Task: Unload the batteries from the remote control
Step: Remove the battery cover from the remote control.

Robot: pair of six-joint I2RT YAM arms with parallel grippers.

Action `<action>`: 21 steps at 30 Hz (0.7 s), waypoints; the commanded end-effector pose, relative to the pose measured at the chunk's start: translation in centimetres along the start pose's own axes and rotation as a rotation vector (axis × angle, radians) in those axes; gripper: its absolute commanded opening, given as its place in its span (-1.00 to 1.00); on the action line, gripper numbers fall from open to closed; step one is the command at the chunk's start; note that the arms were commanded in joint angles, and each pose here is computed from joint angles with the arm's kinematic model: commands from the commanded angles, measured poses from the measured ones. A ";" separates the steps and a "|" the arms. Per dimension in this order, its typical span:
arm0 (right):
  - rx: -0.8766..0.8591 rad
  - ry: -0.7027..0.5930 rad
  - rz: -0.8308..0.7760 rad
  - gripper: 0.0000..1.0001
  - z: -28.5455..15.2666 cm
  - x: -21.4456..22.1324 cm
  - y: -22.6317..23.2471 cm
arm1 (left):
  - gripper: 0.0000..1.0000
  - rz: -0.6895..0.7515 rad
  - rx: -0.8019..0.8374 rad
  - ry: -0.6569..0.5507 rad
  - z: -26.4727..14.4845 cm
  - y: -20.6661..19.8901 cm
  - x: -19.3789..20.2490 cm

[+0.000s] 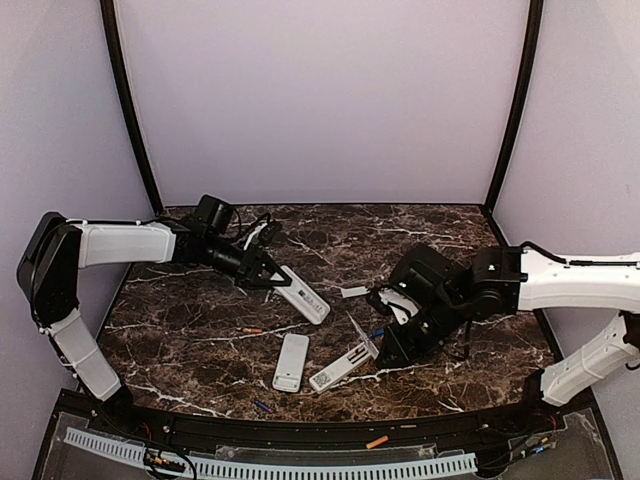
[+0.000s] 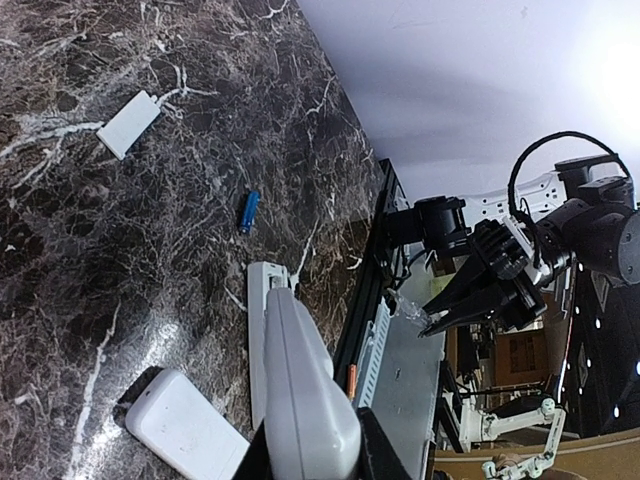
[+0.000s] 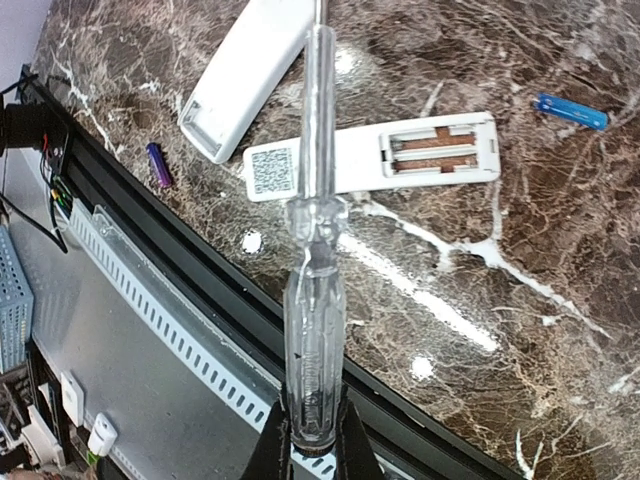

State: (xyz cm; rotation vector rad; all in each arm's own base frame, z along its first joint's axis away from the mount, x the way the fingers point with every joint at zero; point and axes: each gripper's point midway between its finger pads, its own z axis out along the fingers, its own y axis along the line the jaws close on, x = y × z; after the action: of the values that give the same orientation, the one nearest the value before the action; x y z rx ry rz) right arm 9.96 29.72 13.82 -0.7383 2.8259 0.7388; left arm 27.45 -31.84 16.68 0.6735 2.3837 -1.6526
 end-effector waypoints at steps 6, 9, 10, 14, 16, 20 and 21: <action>0.066 0.104 -0.099 -1.00 1.6 -0.3 1.9 | -1.00 0.048 0.054 0.081 1.5 -2.2 1.4; 0.102 0.141 -0.113 -1.00 2.3 0.0 1.6 | -1.00 0.043 0.057 0.087 1.7 -2.3 1.4; 0.115 0.149 -0.114 -1.00 2.4 0.1 1.5 | -1.00 0.042 0.059 0.088 1.7 -2.4 1.4; 0.141 0.161 -0.125 -1.00 2.6 0.0 1.3 | -1.00 0.042 0.064 0.099 2.0 -2.5 1.7; 0.143 0.168 -0.133 -1.00 2.7 -0.2 1.5 | -1.00 0.042 0.065 0.104 2.1 -2.6 1.8; 0.166 0.186 -0.146 -1.00 2.9 -0.1 1.4 | -1.00 0.042 0.064 0.110 2.3 -2.6 1.9; 0.168 0.188 -0.150 -1.00 2.9 0.0 1.4 | -1.00 0.040 0.064 0.112 2.3 -2.5 2.0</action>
State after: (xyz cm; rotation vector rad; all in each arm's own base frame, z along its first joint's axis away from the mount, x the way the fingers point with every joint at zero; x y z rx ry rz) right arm 9.36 32.16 11.72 -0.9755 2.9231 0.4763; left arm 24.89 -33.67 16.15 0.7824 2.4202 -1.6881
